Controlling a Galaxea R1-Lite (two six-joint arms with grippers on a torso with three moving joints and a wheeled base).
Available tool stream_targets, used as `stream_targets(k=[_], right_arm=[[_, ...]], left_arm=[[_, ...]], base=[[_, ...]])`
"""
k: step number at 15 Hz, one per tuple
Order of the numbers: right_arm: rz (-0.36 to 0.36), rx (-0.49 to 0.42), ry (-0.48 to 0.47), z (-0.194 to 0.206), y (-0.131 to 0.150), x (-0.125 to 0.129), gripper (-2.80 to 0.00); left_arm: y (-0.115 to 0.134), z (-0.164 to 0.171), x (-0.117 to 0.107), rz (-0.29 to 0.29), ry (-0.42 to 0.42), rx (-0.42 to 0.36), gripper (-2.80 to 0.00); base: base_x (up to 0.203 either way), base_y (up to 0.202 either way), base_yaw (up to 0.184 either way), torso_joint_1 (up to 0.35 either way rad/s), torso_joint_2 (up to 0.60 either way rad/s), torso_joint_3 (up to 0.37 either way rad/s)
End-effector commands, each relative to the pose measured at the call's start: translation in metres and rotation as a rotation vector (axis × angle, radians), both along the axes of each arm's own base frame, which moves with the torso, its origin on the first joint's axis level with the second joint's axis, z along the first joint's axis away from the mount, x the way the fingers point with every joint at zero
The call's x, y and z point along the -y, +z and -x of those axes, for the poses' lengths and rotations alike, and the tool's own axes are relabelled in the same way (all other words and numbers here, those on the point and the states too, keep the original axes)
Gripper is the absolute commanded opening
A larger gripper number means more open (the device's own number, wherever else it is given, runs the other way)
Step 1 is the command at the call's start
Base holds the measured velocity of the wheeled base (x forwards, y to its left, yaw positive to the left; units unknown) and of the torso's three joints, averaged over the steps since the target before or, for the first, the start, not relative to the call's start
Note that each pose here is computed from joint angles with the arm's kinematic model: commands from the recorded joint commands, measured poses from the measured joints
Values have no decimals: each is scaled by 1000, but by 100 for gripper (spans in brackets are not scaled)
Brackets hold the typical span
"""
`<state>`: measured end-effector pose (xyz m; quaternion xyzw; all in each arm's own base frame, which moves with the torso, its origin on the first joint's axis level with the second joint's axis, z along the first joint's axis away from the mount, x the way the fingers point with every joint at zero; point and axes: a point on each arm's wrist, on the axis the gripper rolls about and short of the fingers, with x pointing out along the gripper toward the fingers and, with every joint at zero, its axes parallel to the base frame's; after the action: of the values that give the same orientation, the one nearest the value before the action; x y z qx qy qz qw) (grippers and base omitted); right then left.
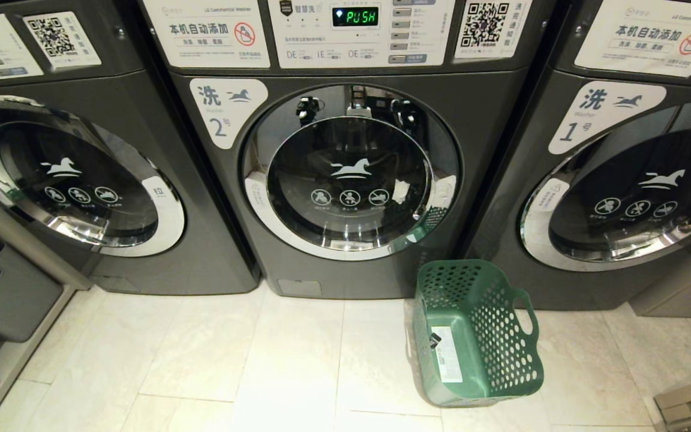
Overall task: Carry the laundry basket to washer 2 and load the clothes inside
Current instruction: Press the washing machine switch
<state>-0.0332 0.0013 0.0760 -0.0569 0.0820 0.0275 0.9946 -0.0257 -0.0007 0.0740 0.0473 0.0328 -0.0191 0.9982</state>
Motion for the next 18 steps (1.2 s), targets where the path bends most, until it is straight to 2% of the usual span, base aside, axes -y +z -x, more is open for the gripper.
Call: stream_targets(k=[1,18], right_arm=[[1,-3,1,0,0,0,-280],[-1,-3,-1,0,0,0,-280]], left_arm=[[0,0,0,-1,0,2,-280],[0,0,0,-1,0,2,-280]], base=[[0,0,0,276,-496,-247],[0,0,0,257,-514,-260]])
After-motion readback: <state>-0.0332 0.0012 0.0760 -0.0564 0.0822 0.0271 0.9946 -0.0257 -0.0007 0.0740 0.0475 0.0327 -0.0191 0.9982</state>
